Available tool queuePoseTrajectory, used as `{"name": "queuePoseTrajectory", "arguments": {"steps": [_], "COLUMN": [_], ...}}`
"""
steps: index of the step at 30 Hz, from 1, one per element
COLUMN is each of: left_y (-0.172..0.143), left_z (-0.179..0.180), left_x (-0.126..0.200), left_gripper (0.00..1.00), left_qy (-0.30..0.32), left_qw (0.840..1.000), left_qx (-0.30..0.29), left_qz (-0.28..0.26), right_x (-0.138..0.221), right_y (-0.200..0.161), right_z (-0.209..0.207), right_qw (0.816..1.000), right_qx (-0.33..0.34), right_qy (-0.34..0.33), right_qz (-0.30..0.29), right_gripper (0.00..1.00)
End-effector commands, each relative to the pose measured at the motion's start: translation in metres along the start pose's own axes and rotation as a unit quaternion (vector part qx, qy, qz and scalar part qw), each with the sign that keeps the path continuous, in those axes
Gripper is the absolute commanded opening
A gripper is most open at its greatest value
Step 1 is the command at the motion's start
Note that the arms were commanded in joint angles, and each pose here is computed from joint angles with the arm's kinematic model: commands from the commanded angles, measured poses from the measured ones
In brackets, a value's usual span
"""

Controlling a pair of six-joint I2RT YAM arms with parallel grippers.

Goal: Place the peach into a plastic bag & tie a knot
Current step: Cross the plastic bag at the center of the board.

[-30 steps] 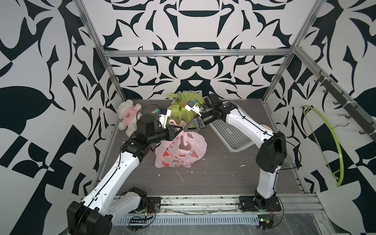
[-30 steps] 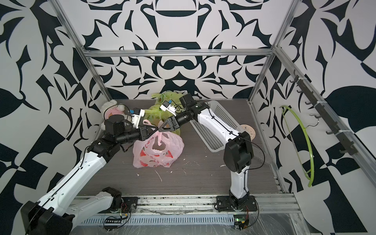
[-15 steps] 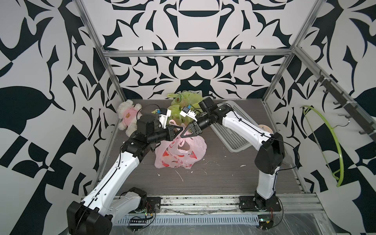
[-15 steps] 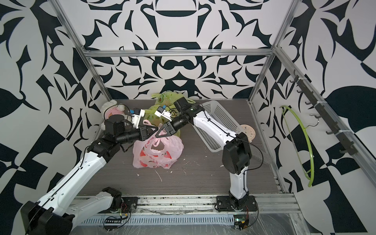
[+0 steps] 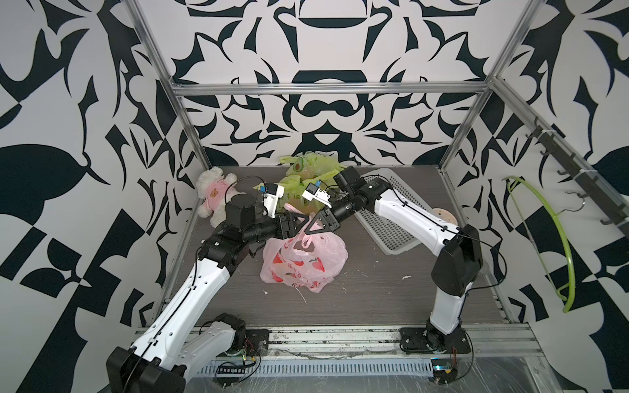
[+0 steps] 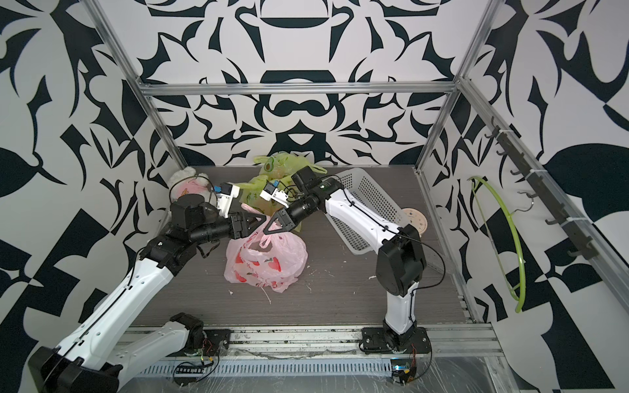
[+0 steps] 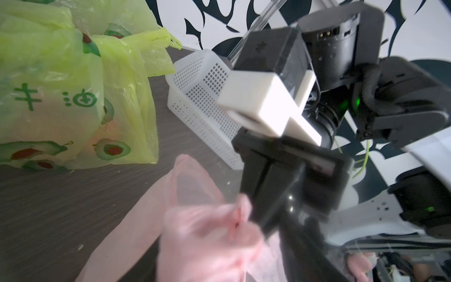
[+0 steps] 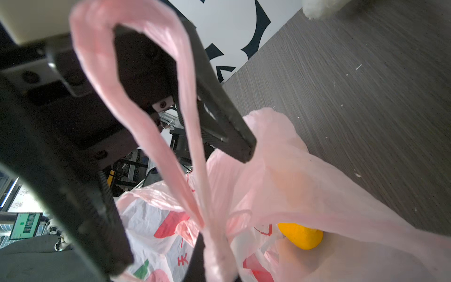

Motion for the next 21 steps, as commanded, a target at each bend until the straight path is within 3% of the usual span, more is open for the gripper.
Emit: {"name": "queuePoseTrajectory", "arguments": {"steps": [1,5,9,13,21], "left_y": [-0.010,-0.021,-0.038,-0.053,-0.069], "left_z": [0.000,0.006,0.015,0.039,0.052], "left_x": [0.006,-0.002,-0.018,-0.031,-0.047], "left_gripper": [0.70,0.76,0.77,0.78,0.78], "left_qy": [-0.003,0.022,0.090,0.185,0.226], "left_qw": [1.000,0.999,0.995,0.983,0.973], "left_qx": [-0.005,0.003,-0.011,0.004,0.003], "left_qz": [0.016,0.026,0.038,0.011,-0.036], "right_x": [0.026,0.032,0.033,0.037,0.041], "right_y": [0.016,0.026,0.033,0.032,0.027], "right_z": [0.027,0.031,0.031,0.023,0.011], "right_qw": [0.998,0.996,0.994,0.993,0.992], "right_qx": [0.048,0.054,0.052,0.042,0.020], "right_qy": [0.002,0.007,0.008,0.008,0.013], "right_qz": [-0.046,-0.072,-0.094,-0.113,-0.122], "right_gripper": [0.04,0.03,0.01,0.00,0.00]}}
Point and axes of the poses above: each gripper's point midway between its finger pads, its own x axis back along the fingers, its own z axis along the line the jaws close on, y = z × x, the point moved 10 cm from there along x, back along the fingers, and after that the axes turned 7 degrees about x, right-handed, at the moved point
